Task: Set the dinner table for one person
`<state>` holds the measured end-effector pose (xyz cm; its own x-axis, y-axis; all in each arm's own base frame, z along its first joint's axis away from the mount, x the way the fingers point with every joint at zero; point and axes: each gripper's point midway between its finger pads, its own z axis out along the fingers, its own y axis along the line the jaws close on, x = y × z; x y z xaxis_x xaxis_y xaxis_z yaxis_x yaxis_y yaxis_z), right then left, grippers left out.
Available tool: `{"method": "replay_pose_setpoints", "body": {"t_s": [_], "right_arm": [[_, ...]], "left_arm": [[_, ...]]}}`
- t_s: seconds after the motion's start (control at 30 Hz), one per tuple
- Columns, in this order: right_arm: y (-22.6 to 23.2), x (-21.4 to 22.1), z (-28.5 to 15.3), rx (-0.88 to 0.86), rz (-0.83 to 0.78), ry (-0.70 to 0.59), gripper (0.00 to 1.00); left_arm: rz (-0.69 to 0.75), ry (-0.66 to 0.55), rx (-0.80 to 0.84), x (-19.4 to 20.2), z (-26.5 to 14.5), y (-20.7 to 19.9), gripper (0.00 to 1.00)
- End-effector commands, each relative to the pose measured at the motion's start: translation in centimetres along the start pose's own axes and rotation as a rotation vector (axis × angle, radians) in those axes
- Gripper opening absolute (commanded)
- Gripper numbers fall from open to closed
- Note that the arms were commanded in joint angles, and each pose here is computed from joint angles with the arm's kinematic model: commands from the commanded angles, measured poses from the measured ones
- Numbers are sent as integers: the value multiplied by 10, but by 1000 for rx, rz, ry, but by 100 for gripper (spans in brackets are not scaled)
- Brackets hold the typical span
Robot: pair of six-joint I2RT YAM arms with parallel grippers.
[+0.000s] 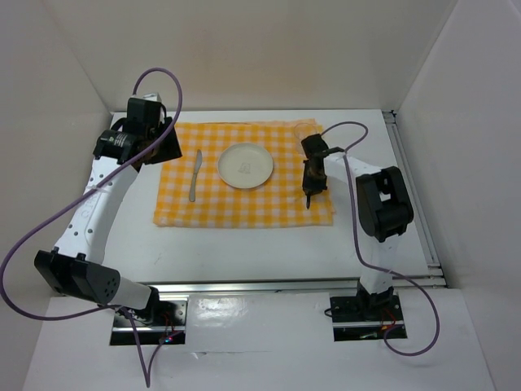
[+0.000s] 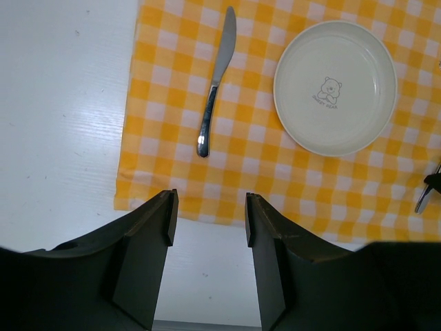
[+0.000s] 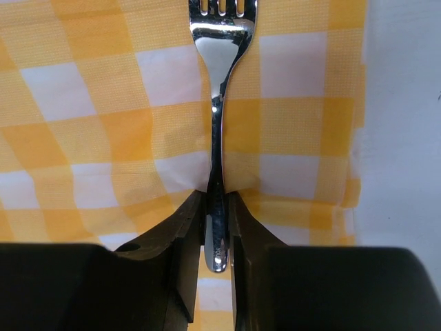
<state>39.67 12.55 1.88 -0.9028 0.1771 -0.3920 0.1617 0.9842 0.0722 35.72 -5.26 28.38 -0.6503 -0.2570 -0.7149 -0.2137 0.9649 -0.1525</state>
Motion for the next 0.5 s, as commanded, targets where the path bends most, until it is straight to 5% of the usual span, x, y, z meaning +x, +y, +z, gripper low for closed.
{"method": "replay_pose_setpoints", "body": {"t_s": [0.0,0.23,0.47], "right_arm": [[7,-39,-25,20,23,-155,6],[32,-62,-91,-33,-25,-249,1],[80,-35,-125,-138,-143,-244,1]], "left_arm": [[7,-34,-11,-6,-6,5,60],[2,-13,-9,-1,-1,4,60],[2,-13,-9,-1,-1,4,60]]}}
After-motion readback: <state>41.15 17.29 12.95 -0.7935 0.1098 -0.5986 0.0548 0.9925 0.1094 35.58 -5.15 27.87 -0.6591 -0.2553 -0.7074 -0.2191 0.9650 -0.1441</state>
